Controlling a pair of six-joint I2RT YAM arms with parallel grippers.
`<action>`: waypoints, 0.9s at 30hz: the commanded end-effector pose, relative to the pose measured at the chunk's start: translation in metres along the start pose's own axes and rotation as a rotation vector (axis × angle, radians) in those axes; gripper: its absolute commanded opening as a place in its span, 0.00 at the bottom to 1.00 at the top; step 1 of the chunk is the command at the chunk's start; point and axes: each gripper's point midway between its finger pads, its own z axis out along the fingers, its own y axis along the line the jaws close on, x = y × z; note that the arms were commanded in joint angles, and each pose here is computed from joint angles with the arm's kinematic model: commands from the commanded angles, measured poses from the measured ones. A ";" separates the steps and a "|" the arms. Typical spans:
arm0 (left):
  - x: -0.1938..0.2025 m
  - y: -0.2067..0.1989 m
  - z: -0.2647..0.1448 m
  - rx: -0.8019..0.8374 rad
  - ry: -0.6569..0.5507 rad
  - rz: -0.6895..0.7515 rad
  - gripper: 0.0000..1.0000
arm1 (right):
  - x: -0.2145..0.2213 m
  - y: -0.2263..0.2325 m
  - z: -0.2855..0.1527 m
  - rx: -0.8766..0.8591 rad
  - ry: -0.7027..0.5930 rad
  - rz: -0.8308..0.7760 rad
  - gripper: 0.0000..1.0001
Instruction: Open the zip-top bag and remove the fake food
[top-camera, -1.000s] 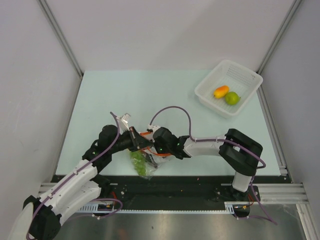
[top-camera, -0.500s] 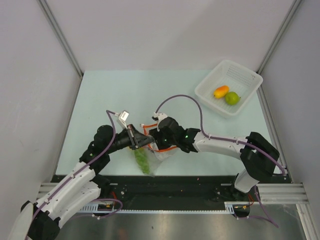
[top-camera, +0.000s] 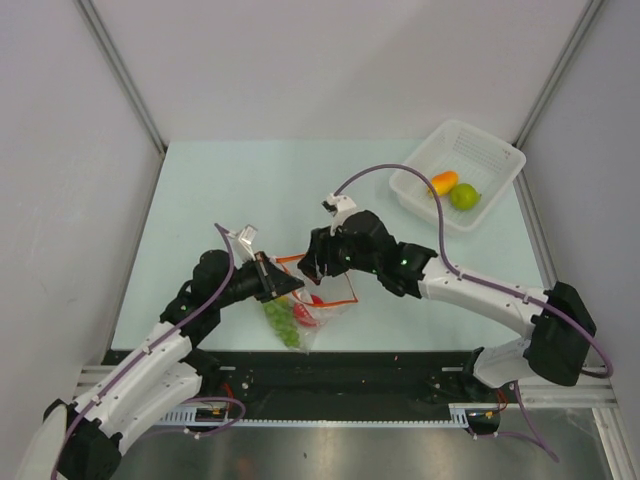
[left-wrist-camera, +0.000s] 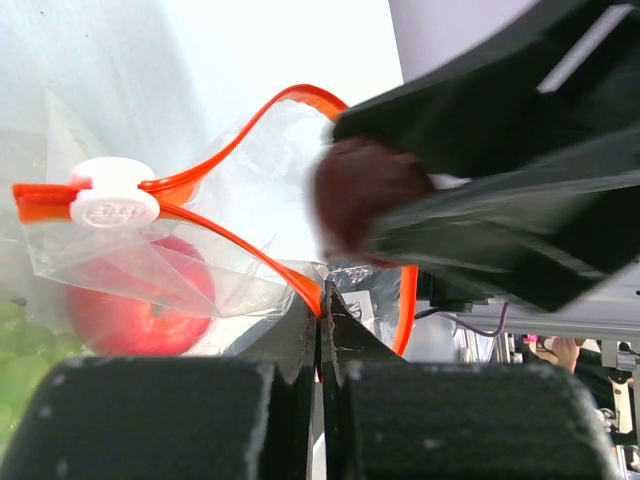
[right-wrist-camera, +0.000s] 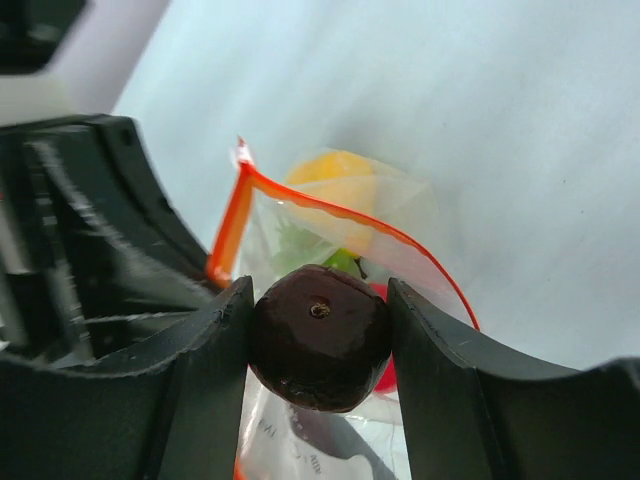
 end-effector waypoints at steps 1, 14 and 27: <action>-0.005 -0.004 0.001 0.008 -0.012 0.027 0.00 | -0.063 0.017 -0.040 -0.040 -0.171 -0.013 0.35; -0.004 -0.003 0.000 0.005 -0.009 0.037 0.00 | -0.157 -0.174 -0.128 0.456 -0.442 0.109 0.40; -0.006 -0.008 0.002 0.027 -0.004 0.030 0.00 | -0.129 -0.403 -0.154 0.856 -0.352 0.425 0.50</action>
